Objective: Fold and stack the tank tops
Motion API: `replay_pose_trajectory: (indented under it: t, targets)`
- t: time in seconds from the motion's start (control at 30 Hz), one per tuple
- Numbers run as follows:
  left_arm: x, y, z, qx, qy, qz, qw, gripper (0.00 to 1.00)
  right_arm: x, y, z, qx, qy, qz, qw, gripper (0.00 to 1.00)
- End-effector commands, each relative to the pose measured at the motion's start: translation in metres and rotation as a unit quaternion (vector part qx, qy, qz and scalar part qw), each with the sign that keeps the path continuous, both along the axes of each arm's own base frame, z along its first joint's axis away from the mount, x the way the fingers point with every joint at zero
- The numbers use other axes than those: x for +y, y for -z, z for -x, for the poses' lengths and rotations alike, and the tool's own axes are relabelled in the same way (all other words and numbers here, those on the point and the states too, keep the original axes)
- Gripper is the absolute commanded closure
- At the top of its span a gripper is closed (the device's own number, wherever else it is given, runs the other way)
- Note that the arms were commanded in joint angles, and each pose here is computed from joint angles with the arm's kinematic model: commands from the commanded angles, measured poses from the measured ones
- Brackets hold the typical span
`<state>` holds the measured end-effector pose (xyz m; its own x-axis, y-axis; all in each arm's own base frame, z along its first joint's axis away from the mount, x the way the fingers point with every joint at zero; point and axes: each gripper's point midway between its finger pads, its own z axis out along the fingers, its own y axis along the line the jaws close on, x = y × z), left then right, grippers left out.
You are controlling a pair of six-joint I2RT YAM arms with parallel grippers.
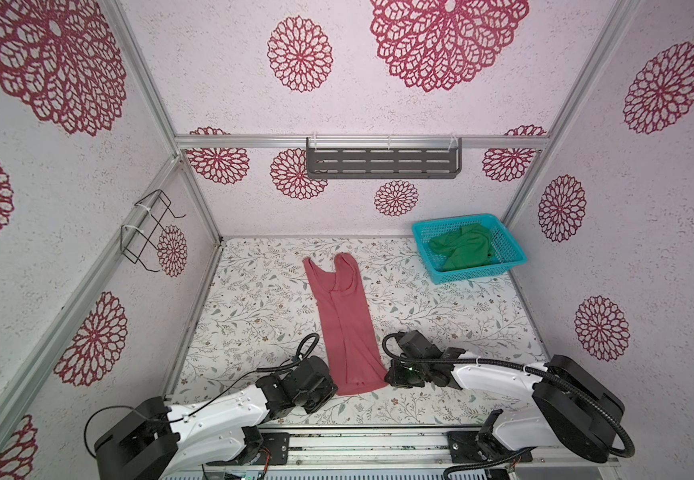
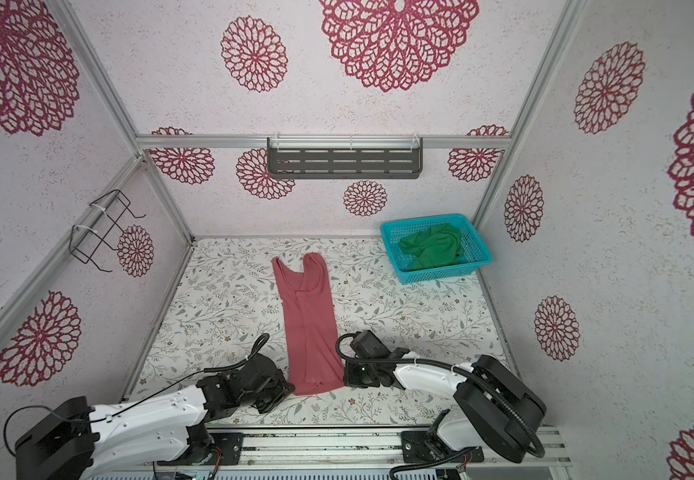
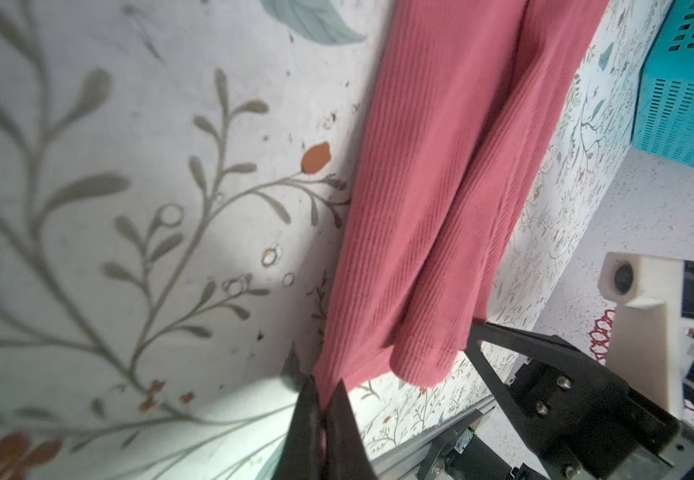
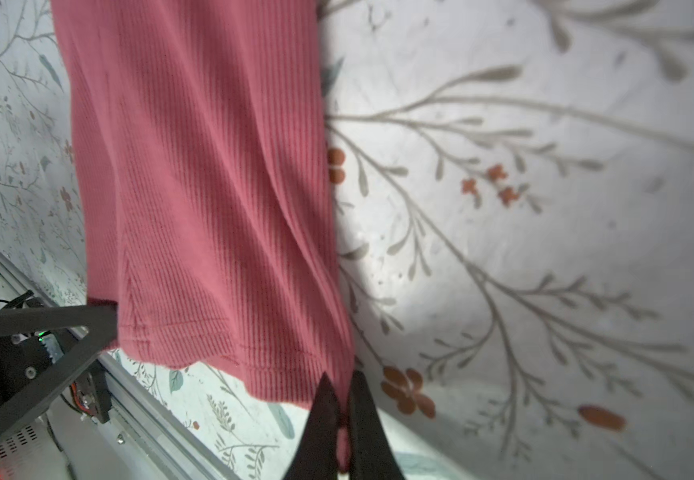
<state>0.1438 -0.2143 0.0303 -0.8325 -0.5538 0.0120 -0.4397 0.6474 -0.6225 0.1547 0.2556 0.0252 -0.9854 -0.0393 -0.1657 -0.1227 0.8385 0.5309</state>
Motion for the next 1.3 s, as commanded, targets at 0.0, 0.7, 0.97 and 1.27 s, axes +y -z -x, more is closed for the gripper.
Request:
replay_pose_trajectory:
  t: [0.0,0.7,0.97,1.27]
  targets:
    - [0.023,0.004,0.012,0.009,0.000,-0.056,0.998,1.00,0.002,-0.010,0.011,0.002,0.007,-0.004,1.000,1.00]
    - [0.067,-0.085,-0.103,-0.112,0.002,-0.146,0.983,1.00,0.045,-0.100,-0.110,-0.142,-0.080,0.016,0.986,1.00]
    - [0.075,-0.090,-0.173,-0.132,0.019,-0.167,0.977,1.00,0.055,-0.094,-0.174,-0.159,-0.112,0.028,0.981,1.00]
    - [0.072,-0.066,-0.251,-0.132,0.038,-0.152,0.979,1.00,0.058,-0.068,-0.233,-0.140,-0.115,0.030,0.983,1.00]
